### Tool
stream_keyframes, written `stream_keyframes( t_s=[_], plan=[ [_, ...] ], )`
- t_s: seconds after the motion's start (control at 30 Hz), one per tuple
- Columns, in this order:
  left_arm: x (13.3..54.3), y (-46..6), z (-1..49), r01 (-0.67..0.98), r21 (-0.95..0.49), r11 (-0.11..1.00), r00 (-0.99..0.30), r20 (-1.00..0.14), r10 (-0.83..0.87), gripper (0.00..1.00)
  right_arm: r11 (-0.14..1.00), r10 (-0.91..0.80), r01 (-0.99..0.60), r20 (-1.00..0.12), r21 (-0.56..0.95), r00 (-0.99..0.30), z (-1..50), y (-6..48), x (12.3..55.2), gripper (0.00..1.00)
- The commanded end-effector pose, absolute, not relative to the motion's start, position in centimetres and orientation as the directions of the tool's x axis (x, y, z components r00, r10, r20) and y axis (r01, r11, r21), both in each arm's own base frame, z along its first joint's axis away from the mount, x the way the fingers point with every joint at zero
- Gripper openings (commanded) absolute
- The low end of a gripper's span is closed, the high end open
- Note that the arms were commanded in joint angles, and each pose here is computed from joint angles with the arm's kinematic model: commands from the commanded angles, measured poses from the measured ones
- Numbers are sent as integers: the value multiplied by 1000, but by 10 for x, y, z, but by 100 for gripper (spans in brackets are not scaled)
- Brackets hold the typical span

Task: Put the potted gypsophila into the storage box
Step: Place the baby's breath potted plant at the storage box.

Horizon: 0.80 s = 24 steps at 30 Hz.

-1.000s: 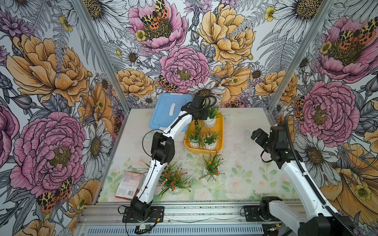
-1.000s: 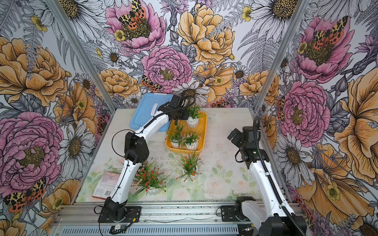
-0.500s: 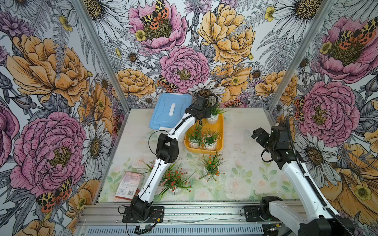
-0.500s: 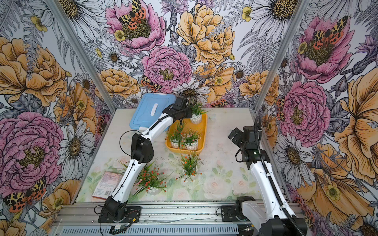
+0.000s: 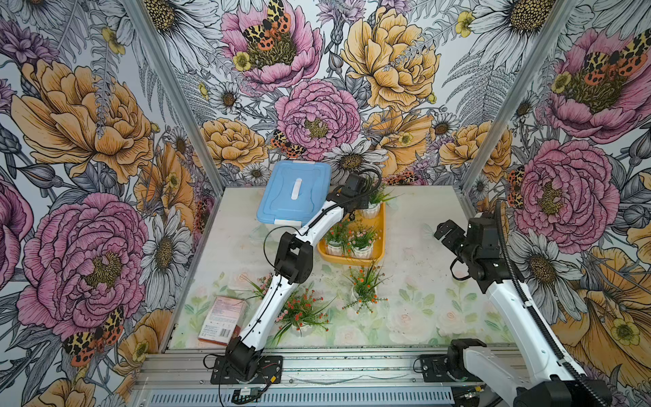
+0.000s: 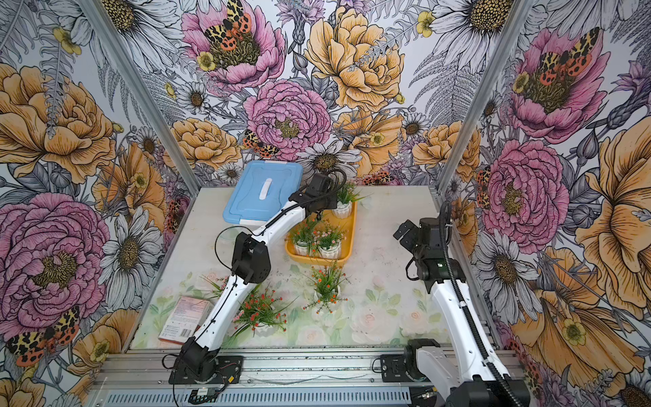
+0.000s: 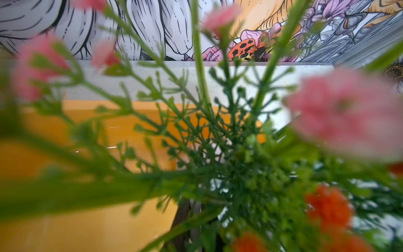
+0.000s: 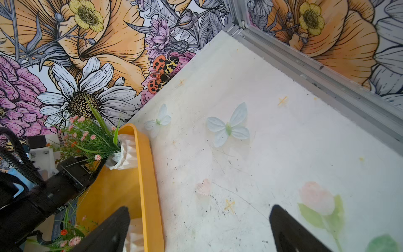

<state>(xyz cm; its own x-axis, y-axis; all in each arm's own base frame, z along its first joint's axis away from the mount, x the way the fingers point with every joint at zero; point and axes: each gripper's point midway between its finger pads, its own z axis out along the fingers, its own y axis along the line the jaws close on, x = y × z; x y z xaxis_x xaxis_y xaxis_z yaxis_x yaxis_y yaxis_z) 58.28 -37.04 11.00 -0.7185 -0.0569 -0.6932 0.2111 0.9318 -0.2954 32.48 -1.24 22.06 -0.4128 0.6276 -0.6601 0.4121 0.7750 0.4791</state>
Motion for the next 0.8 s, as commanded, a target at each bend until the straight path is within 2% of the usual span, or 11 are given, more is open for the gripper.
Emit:
stream_keyframes(
  t_s=[0.0, 0.1, 0.3, 0.57, 0.77],
  plan=[
    [600, -378, 147, 212, -356, 910, -638, -756, -147, 12, 770, 633, 399, -680, 499, -371, 235, -13, 324, 99],
    [598, -379, 154, 225, -360, 905, -635, -759, -144, 26, 768, 634, 399, -679, 500, -370, 235, -13, 323, 99],
    [588, -378, 187, 254, -372, 893, -620, -771, -144, 49, 759, 646, 400, -669, 514, -367, 236, -12, 323, 100],
    [559, -370, 237, 267, -333, 904, -585, -802, -122, 57, 804, 594, 327, -666, 497, -451, 230, 3, 327, 100],
    [522, -364, 285, 293, -287, 912, -537, -839, -91, 65, 816, 575, 283, -659, 504, -486, 220, 12, 307, 99]
  ],
)
